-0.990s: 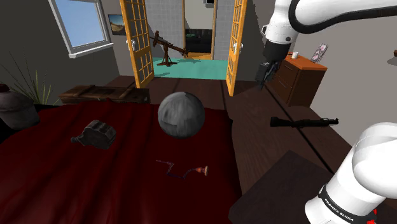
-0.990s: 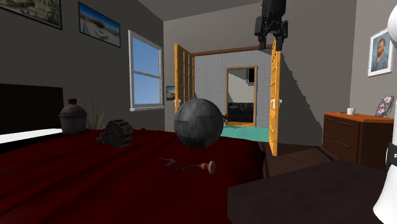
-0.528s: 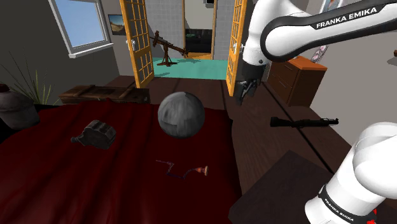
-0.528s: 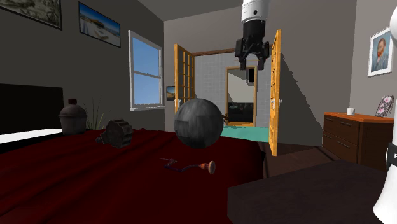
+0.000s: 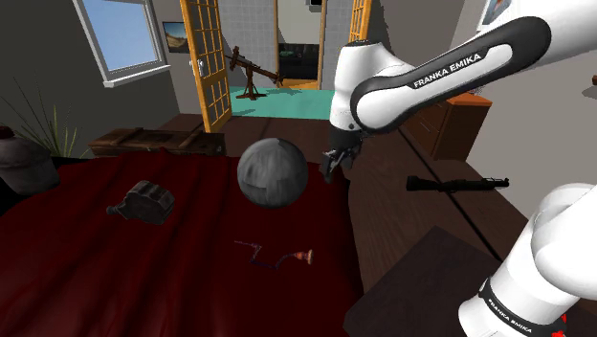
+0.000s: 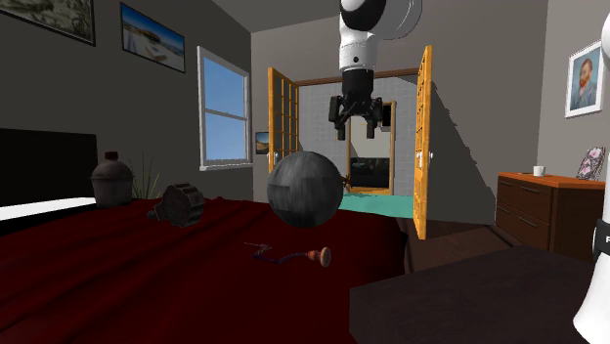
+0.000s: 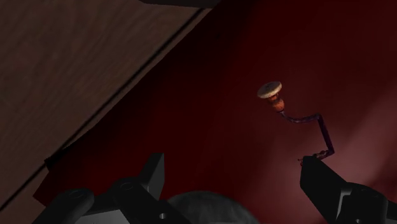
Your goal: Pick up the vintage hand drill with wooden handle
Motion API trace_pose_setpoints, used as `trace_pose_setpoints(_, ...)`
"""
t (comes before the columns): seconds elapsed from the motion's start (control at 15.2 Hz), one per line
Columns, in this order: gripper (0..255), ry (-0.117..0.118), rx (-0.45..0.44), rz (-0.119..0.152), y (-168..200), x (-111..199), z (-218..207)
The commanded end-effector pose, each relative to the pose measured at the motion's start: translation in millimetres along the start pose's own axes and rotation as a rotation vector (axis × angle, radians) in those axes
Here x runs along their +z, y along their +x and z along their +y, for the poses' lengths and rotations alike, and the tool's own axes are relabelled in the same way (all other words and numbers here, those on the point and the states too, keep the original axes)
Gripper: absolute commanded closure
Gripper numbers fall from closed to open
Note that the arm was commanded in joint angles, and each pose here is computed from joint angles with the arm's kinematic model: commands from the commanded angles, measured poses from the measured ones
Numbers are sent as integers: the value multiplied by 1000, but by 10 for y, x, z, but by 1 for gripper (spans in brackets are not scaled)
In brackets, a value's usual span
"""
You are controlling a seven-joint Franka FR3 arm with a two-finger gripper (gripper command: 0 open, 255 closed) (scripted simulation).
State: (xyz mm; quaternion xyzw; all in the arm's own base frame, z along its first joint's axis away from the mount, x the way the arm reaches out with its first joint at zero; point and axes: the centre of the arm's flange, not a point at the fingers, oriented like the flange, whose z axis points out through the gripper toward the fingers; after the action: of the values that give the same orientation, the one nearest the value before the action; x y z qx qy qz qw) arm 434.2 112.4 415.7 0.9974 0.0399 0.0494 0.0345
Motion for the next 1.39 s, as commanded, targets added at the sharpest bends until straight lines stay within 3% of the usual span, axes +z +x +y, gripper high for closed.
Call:
trace_pose_setpoints(0.0, 0, 4, 8, -1, 112, 202, -140)
trace_pose_setpoints(1.32, 0, 31, 82, -21, 1239, 2121, -1541)
